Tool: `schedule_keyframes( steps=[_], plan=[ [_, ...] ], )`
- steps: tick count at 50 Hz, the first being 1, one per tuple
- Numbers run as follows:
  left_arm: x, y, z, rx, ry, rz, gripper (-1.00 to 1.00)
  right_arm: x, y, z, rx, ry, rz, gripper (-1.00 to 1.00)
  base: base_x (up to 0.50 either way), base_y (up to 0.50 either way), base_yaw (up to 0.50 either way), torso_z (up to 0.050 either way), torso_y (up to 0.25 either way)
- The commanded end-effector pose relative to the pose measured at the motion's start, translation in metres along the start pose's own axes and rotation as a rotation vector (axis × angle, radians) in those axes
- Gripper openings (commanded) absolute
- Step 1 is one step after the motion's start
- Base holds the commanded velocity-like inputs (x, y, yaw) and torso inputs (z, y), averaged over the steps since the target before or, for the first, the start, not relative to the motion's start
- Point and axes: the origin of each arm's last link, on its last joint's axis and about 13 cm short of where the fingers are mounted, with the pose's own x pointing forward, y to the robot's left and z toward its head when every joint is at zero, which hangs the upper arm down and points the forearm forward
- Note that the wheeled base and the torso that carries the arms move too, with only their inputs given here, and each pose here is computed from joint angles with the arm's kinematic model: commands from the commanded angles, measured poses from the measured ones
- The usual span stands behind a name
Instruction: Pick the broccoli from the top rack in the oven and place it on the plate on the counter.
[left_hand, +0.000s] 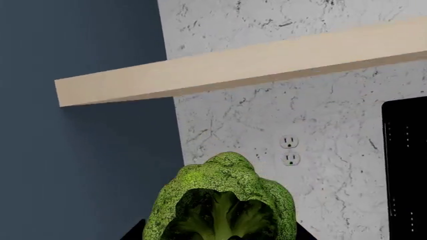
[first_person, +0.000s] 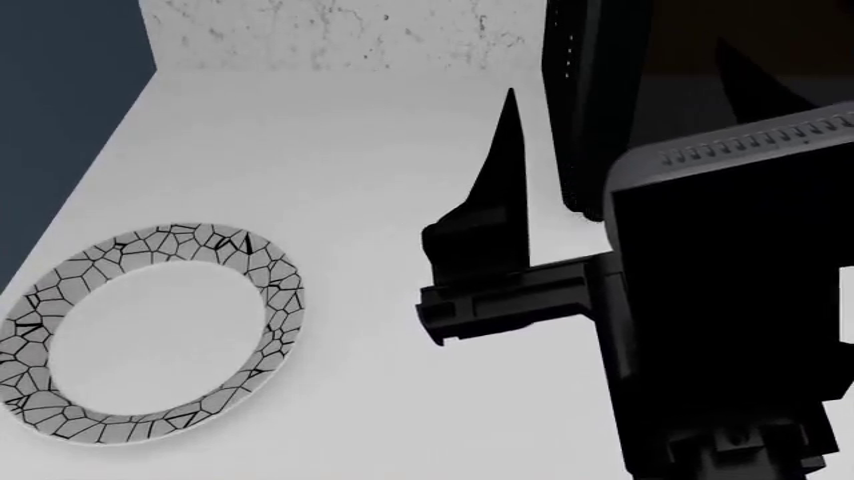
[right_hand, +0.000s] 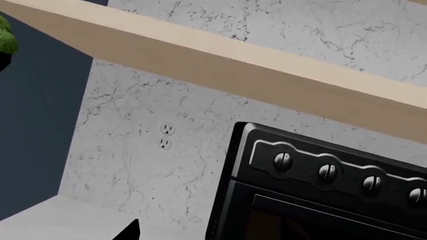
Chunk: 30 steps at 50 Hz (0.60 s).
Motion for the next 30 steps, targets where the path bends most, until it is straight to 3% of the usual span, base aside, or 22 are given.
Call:
schedule_keyframes(
  steps=[1, 18, 30],
  plan=[
    [0.009, -0.004, -0.023, -0.002, 0.061, 0.006, -1.0, 0.0, 0.001, 0.003, -0.003, -0.001, -0.002, 1.0, 0.0, 0.0, 0.0, 0.0, 0.0],
    [0.009, -0.01, -0.053, 0.009, 0.134, -0.005, -1.0, 0.003, 0.003, 0.007, -0.018, 0.026, -0.047, 1.0, 0.0, 0.0, 0.0, 0.0, 0.001],
    [0.01, -0.01, -0.053, 0.009, 0.134, -0.005, -1.0, 0.003, 0.003, 0.007, -0.018, 0.026, -0.047, 1.0, 0.0, 0.0, 0.0, 0.0, 0.0]
  ],
)
